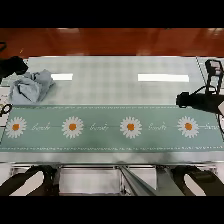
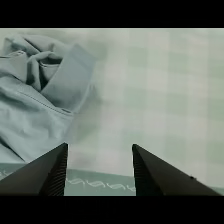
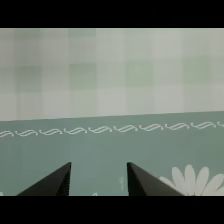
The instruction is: Fold the shirts.
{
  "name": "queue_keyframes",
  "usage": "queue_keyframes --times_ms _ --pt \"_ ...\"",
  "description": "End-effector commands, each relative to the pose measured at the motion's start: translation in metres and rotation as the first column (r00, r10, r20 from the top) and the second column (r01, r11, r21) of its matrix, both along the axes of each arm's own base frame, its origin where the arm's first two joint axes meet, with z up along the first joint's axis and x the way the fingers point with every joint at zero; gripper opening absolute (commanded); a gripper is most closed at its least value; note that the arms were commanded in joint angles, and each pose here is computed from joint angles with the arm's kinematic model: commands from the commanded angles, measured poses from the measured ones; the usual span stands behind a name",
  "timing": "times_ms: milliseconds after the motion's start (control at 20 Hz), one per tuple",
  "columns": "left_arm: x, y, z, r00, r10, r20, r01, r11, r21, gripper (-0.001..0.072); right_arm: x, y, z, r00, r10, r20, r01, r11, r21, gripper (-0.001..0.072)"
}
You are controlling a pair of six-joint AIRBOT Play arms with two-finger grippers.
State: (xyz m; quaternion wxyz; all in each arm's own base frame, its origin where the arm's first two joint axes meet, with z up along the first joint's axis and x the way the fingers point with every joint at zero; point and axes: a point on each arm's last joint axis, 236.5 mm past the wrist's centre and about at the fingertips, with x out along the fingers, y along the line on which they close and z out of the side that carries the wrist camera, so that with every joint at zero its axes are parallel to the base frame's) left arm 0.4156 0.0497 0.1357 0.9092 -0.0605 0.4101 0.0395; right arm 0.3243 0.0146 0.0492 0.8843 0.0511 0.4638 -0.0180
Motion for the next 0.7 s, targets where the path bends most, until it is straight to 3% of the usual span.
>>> queue_keyframes --times_ms 0,350,650 --pt "0.035 0.035 -0.051 0.998 0.059 -0.025 -0.058 0.998 0.033 0.0505 -0.016 0.002 -0.035 0.998 -0.011 -0.056 0.012 1.0 0.019 0.0414" --pt "0.039 0.092 -0.193 0.93 0.186 -0.318 -0.205 0.978 -0.029 0.0505 -0.012 0.005 -0.032 0.999 -0.008 -0.036 0.009 1.0 0.029 0.0413" --pt "0.036 0.104 -0.24 0.872 0.114 -0.476 -0.119 0.993 0.021 0.0502 0.009 0.005 -0.018 0.997 -0.004 0.072 0.002 1.0 0.03 0.0407"
